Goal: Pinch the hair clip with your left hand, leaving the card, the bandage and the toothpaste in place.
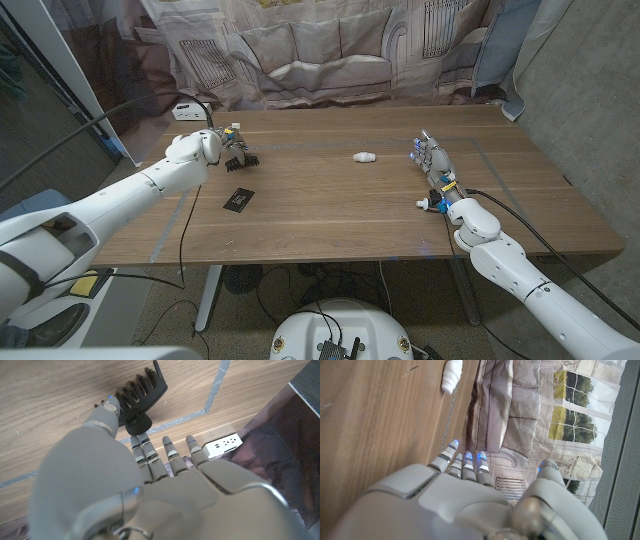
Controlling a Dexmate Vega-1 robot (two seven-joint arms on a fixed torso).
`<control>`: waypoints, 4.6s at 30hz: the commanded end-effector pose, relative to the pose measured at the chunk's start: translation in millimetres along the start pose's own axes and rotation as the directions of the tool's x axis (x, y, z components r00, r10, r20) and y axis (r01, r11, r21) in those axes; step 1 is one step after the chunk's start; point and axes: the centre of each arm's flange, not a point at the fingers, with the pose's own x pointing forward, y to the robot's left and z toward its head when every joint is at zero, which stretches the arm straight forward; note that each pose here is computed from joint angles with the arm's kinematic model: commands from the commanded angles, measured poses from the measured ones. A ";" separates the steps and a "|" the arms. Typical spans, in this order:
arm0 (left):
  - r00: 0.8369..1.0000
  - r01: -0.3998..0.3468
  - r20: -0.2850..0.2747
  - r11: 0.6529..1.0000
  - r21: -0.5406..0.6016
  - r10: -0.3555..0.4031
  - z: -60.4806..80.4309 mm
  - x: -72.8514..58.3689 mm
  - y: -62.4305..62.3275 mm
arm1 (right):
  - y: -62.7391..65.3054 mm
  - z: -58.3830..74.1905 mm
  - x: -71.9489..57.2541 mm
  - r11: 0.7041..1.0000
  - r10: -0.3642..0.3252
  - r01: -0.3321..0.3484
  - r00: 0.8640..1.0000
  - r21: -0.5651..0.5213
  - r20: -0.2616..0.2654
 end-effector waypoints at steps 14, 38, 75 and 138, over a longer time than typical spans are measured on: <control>1.000 -0.011 -0.012 1.000 -0.009 0.011 -5.8 -4.2 -0.4 | 2.5 -0.5 -4.9 1.000 0.000 0.000 1.000 0.001 -0.011; 1.000 -0.013 -0.011 0.999 -0.035 0.012 -7.9 -1.7 -6.7 | 3.4 -3.4 -3.0 1.000 0.007 -0.007 1.000 0.001 -0.022; 0.998 -0.062 -0.002 0.990 -0.129 0.062 -8.7 -6.2 -4.3 | 2.1 -0.4 -4.2 1.000 0.013 -0.014 1.000 -0.010 -0.027; 0.987 -0.151 0.034 0.978 -0.145 0.158 8.7 -39.9 27.8 | -1.6 0.5 -8.0 1.000 0.010 -0.010 1.000 0.002 -0.006</control>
